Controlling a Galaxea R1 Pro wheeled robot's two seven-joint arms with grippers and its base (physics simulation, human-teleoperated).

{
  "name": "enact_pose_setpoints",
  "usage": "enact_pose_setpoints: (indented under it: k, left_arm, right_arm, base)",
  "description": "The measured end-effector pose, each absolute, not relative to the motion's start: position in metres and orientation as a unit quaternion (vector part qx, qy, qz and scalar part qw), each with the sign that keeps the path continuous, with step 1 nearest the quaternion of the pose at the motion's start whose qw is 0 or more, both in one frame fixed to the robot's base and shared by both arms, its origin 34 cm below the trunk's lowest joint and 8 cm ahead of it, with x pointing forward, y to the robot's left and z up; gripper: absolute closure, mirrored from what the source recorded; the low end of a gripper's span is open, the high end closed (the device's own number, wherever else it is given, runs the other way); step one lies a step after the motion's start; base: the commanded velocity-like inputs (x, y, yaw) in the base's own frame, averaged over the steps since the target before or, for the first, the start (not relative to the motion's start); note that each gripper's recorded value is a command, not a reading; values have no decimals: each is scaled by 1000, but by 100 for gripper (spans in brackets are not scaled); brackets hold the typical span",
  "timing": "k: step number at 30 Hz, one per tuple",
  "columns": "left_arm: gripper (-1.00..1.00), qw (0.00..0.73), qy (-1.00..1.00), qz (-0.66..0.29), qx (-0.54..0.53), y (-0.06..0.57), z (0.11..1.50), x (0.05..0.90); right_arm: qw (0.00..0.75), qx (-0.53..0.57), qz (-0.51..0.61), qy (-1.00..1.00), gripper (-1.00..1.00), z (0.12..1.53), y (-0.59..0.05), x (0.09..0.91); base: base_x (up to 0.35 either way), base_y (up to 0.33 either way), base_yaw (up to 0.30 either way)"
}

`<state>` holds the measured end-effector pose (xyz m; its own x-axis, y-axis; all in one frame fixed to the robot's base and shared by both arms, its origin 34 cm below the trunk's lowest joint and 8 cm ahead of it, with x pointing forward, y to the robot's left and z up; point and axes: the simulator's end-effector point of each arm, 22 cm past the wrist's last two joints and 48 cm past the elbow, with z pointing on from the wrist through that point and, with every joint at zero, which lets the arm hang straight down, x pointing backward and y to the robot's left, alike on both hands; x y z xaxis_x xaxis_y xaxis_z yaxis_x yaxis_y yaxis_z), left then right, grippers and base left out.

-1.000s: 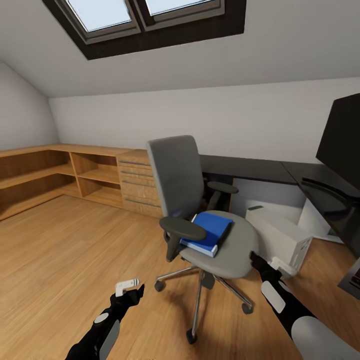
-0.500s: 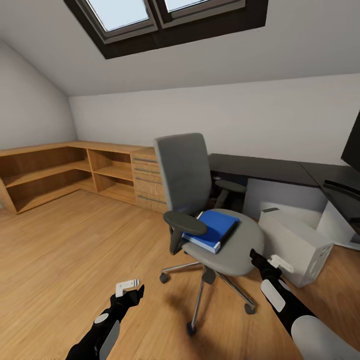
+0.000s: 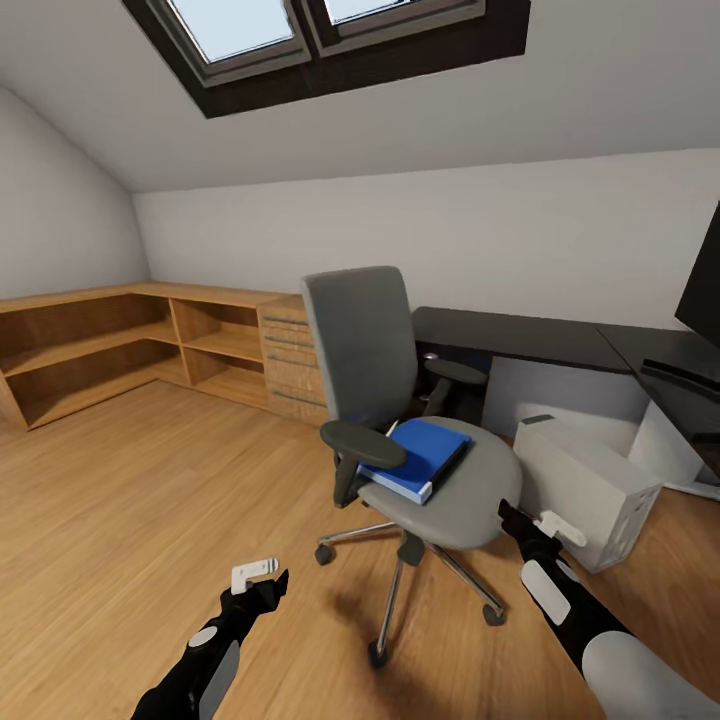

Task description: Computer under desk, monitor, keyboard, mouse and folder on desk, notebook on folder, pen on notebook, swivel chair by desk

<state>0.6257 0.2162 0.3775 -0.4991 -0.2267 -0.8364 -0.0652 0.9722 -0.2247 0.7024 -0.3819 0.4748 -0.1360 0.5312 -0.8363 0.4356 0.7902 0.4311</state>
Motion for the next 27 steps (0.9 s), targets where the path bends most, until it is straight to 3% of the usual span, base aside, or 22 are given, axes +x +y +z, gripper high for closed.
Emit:
enact_pose_setpoints:
  k: [18,27]
  left_arm:
    - [-100,494,861,-82,-85,216,379,626]
    - [-100,492,863,-82,-85,216,376,625]
  right_arm:
    - [572,322,40,753,-100,474,-382,702]
    - [579,327,36,746,-100,475,-386,701]
  base:
    - [75,0,-14]
    - [2,0,178]
